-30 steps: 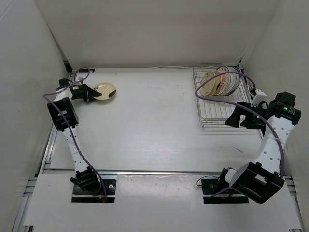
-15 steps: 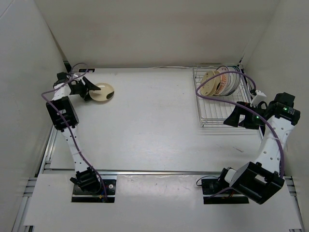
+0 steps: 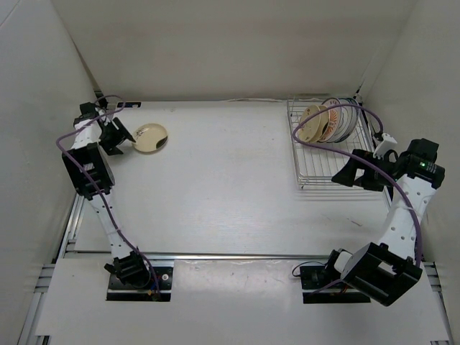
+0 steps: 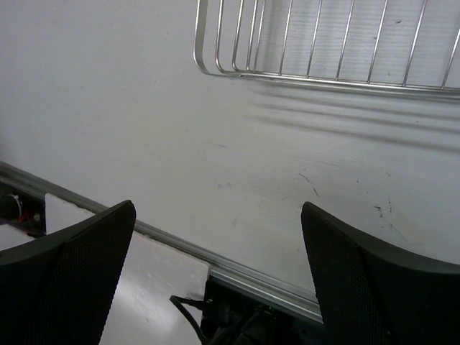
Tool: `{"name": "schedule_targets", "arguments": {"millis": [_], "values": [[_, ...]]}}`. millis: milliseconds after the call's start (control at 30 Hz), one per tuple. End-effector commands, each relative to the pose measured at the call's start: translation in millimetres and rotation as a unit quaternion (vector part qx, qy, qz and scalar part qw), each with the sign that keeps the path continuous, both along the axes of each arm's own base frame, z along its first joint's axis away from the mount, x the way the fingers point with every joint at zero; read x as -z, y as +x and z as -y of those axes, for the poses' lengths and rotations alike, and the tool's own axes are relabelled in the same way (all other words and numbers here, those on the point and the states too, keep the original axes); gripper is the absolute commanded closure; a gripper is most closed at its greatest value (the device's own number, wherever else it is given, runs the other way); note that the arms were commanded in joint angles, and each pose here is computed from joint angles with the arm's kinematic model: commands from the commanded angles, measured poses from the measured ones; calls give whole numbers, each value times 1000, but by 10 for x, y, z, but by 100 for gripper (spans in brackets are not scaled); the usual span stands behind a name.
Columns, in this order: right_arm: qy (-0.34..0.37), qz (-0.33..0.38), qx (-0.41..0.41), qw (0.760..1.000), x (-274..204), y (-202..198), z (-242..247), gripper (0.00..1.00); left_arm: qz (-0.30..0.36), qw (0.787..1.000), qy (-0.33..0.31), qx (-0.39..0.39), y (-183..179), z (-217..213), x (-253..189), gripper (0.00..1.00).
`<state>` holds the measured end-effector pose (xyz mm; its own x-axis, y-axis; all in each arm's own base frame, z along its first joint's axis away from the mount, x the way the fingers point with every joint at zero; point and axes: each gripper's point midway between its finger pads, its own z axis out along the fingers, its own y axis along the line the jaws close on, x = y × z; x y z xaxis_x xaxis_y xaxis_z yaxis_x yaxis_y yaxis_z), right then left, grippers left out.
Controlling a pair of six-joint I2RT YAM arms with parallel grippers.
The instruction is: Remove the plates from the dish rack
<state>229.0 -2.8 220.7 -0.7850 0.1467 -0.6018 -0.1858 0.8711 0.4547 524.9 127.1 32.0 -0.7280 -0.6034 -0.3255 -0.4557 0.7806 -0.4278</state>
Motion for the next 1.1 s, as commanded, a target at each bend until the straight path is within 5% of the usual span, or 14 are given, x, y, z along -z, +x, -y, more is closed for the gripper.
{"name": "schedule_targets", "arguments": {"millis": [0, 133, 300, 500, 633, 733, 867, 1067], "values": [[6, 39, 21, 999, -88, 204, 61, 1, -54, 995, 76, -25, -353, -180, -96, 18], [-13, 23, 67, 997, -4, 510, 190, 1, -30, 994, 103, 34, -436, 121, -437, 18], [-119, 46, 53, 990, -101, 918, 225, 1, 32, 991, 76, 106, -613, 707, -1004, 18], [-216, 80, 43, 972, -315, 1462, 192, 5, 140, 964, 72, 213, -835, 1442, -1739, 18], [-221, 99, 48, 969, -476, 1837, 188, 9, 191, 939, 80, 274, -1114, 1871, -2084, 18], [-221, 91, 50, 970, -404, 2148, 200, 16, 228, 921, 60, 311, -1362, 2071, -2283, 16], [-234, 87, 33, 968, -289, 2407, 137, 40, 256, 903, 39, 343, -1610, 2195, -2385, 15], [-252, 83, 3, 964, -48, 2702, -31, 47, 269, 894, 35, 358, -1760, 2239, -2403, 13]]}}
